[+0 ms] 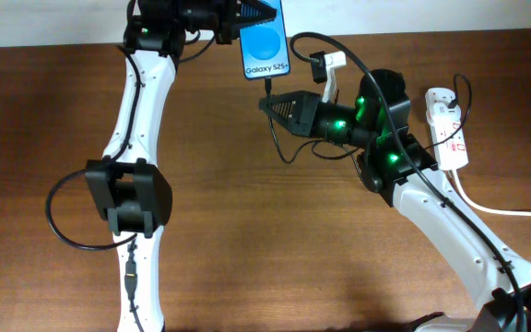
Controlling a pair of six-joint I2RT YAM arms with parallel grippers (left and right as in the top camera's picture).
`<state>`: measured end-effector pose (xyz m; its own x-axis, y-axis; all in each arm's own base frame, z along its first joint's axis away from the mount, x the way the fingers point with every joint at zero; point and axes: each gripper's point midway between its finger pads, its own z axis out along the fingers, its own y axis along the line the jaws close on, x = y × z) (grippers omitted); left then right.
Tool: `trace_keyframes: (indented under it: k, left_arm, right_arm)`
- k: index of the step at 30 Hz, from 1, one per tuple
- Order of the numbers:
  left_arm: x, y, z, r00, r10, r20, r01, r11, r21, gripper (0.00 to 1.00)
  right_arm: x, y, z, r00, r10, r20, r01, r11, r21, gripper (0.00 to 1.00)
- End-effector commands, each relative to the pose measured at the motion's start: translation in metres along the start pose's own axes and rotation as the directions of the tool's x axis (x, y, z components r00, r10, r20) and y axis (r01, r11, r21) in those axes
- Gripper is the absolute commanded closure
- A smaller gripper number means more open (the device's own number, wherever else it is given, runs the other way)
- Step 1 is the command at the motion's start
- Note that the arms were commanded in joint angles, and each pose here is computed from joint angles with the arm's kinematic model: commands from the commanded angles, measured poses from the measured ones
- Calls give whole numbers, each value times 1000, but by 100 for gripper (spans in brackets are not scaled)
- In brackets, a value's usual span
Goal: Plug charger to phone and switch on socket
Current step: 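Push the cable end up into the phone's port held by the left gripper, then lower the plugged phone onto the table and release both grippers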
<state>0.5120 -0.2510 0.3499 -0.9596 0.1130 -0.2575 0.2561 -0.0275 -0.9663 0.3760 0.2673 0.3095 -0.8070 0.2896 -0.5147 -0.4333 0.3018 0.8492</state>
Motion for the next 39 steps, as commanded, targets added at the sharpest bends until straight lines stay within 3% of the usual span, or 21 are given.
trace_keyframes:
  k: [1,14,19,20,22,26,29,32,34,36,39]
  left_arm:
    - [13,-15,17,996,57,-64,-56,998,24,100]
    - [16,-15,23,996,36,-76,-35,999,26,100]
    - [9,-13,6,998,37,-43,-36,999,16,100]
    - [7,-12,-1,999,44,-31,-43,999,13,100]
    - [0,-10,-23,999,53,7,-53,999,1,100]
    - [1,5,-40,995,92,38,-92,996,-11,100]
    - [13,35,-39,980,195,38,-194,981,-15,100]
    - [25,95,-39,997,46,57,-43,998,-43,100]
    - [35,147,-40,993,-61,103,74,990,-123,100]
    - [56,223,-48,969,-161,186,212,929,-304,100]
    - [78,283,-73,953,-172,248,288,765,-576,100]
  right_arm:
    - [-21,-10,-8,997,-38,71,35,998,43,96]
    - [-35,-25,-12,993,-46,105,40,998,57,96]
    - [-16,-28,-11,1000,10,22,-11,999,50,95]
    - [-13,-28,-11,1000,17,7,-18,999,46,89]
    - [-6,-26,-11,998,-62,-33,63,998,26,54]
    - [-11,-31,-25,996,-78,-48,78,997,6,42]
    - [-16,-54,-41,997,-60,-45,64,995,73,43]
    - [-3,-107,-55,999,-8,-45,22,949,313,43]
    - [-1,-117,-58,999,-14,-49,31,931,364,42]
    - [1,-126,-62,999,1,-42,16,912,410,42]
    - [5,-129,-64,999,20,-50,3,904,428,42]
